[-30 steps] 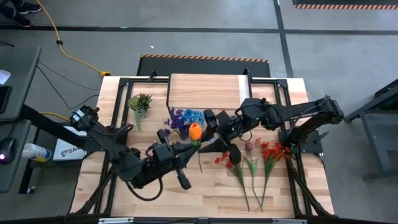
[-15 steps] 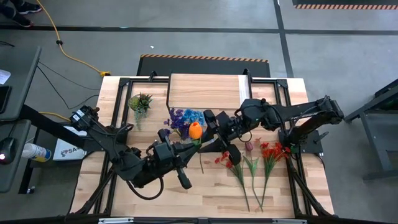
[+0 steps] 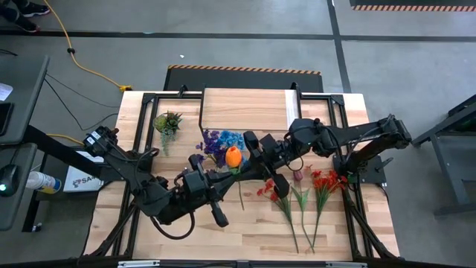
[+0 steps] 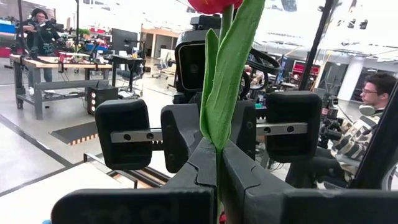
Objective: Pick and place flowers into a vace then onto a shelf
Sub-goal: Put the orange flower into the left transparent crystal vase
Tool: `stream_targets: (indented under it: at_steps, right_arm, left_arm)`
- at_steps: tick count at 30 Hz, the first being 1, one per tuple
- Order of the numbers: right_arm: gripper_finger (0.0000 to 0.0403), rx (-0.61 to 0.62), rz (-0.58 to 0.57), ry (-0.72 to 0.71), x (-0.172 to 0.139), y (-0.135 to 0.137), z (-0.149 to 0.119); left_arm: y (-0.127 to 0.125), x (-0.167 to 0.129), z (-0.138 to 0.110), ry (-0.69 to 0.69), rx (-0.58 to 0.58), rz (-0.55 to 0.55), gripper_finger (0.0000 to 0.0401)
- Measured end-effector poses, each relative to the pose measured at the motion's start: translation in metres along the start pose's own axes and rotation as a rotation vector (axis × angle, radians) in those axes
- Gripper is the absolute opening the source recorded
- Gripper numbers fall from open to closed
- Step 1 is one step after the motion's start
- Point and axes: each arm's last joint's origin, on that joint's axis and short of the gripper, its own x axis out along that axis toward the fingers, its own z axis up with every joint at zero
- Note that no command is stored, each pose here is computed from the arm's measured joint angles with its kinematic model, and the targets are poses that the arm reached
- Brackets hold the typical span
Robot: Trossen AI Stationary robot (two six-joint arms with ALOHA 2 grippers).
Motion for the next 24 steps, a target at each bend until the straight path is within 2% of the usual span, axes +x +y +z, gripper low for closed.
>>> stream_targets:
  at_steps: [5,14,18,24]
  right_arm:
    - [0.0005,-0.002,-0.003,-0.001,0.0,0.0,0.0]
    - [0.0002,0.001,-0.016,0.003,0.0,-0.001,-0.001]
    - [0.0001,-0.002,-0.018,0.002,0.0,-0.001,-0.001]
    - [0.0001,-0.016,-0.062,-0.008,-0.001,-0.004,0.0]
  left_arm:
    - [0.0,0.0,0.0,0.005,0.011,-0.023,0.0039]
    - [-0.003,-0.006,-0.001,0.013,0.038,-0.043,0.014]
    - [-0.008,-0.021,0.0,0.02,0.071,-0.042,0.0165]
    - [-0.014,-0.05,0.006,0.031,0.056,-0.085,0.0182]
